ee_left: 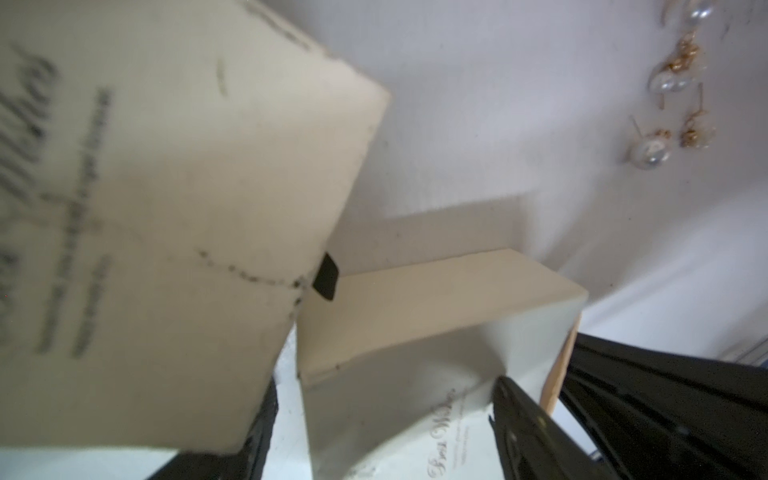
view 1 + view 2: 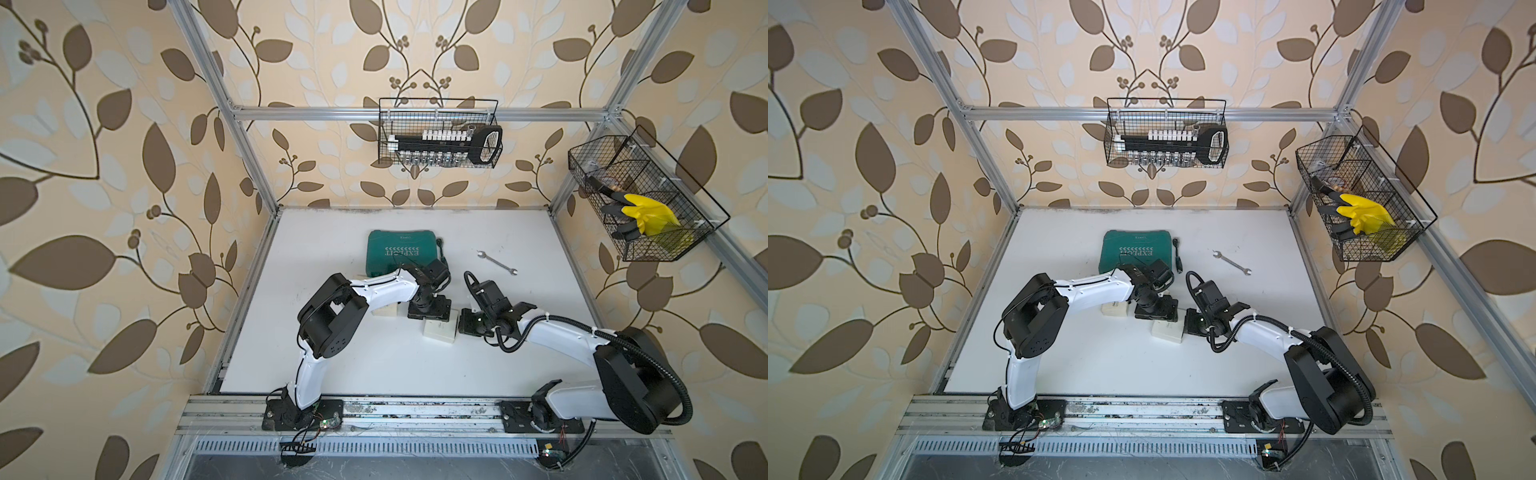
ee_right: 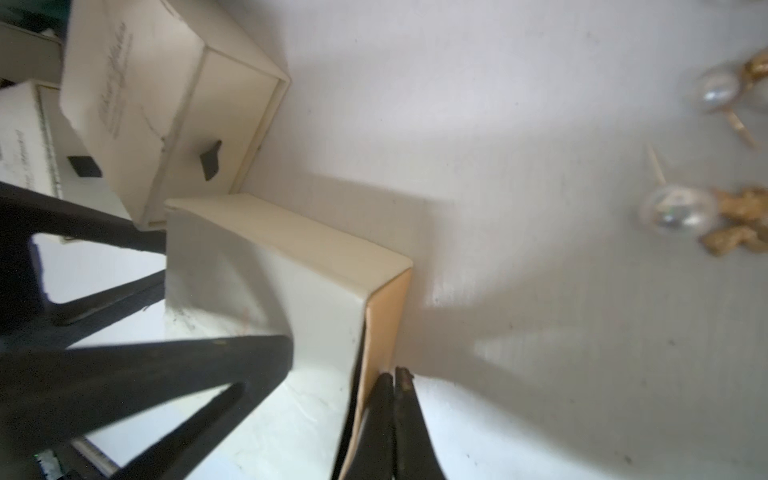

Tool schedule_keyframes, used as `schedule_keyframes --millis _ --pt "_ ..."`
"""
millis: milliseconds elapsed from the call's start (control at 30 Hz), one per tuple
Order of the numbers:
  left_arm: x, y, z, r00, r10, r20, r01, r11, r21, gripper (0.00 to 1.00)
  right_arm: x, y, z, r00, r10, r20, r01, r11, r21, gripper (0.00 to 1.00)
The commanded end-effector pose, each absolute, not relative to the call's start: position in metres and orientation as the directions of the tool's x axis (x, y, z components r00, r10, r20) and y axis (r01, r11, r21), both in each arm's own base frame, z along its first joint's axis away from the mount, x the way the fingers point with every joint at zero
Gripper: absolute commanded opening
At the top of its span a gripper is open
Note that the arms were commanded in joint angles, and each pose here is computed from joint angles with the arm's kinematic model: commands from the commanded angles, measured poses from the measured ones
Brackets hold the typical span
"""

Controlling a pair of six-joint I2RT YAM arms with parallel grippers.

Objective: Take out the earrings from the drawer-style jewelry box
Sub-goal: Open the drawer in the jewelry box.

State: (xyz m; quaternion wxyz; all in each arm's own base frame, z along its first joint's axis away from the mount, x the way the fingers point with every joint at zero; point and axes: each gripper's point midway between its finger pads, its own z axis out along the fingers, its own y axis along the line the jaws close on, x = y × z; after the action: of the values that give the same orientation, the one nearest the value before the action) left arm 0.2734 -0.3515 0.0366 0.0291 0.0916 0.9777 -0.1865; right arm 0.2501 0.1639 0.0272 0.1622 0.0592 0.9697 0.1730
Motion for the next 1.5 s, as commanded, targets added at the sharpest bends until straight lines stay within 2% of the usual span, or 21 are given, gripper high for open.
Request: schedule_keyframes --millis 0,467,1000,1467 --pt "0.263 -0.287 -0.008 -0.993 0.114 0.007 0.114 0.990 -0.085 0.83 0.224 0.123 0.007 -0.962 0.160 -0.220 0.136 0.983 0.121 0.00" --pt "0.269 -0.257 -0.012 -0.998 0.060 -0.002 0.060 0.998 -0.018 0.83 0.222 0.111 0.021 -0.964 0.161 -0.213 0.155 0.987 0.044 0.00" --pt "0.260 -0.236 -0.026 -0.995 0.089 0.038 0.092 0.992 0.082 0.83 0.220 0.091 0.021 -0.955 0.225 -0.195 0.233 0.972 -0.019 0.00" --pt "0.260 -0.235 -0.028 -0.994 0.105 0.043 0.108 0.990 0.087 0.83 0.217 0.072 0.018 -0.940 0.284 -0.189 0.297 0.954 -0.044 0.00"
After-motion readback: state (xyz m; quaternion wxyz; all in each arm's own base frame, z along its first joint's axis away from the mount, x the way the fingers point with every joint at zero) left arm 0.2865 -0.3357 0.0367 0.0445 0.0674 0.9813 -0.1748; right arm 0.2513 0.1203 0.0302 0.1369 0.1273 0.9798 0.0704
